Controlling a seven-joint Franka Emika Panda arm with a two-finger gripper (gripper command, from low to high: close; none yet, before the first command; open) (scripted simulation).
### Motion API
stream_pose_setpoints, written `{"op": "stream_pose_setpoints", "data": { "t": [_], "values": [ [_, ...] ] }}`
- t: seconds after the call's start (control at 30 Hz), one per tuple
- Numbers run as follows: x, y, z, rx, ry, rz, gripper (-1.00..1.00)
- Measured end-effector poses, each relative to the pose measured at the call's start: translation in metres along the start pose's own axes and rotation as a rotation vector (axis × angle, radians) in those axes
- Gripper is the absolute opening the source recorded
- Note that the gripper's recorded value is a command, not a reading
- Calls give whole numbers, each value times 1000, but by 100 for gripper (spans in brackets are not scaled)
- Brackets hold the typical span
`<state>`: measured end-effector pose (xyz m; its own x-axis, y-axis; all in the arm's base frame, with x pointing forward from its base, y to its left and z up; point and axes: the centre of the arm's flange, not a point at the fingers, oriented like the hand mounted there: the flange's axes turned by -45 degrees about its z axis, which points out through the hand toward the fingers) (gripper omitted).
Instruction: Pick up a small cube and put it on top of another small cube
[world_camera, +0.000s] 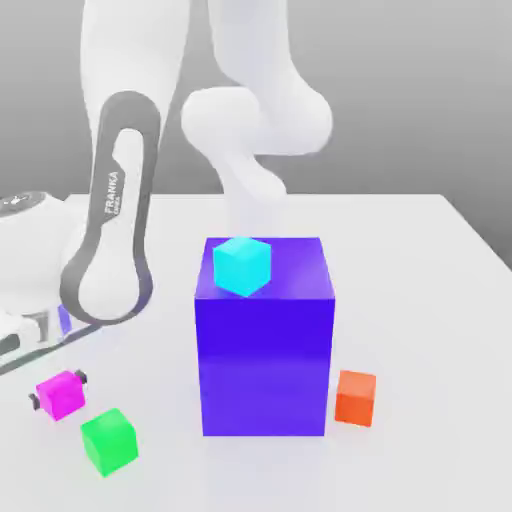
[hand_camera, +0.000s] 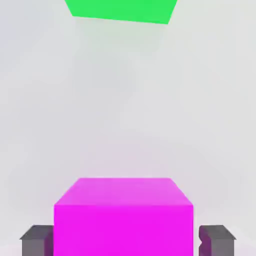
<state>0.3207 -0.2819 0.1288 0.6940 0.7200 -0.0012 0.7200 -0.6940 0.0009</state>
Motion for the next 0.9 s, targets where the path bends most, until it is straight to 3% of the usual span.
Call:
{"op": "stream_pose_setpoints", "data": {
  "t": [0.4,0.67,0.9],
  "values": [
    [3,0,-61,1,2,-7,-100],
    [118,0,-109,5,5,-278,-100],
    [132,1,-67,-2,2,-311,-100]
  ]
}}
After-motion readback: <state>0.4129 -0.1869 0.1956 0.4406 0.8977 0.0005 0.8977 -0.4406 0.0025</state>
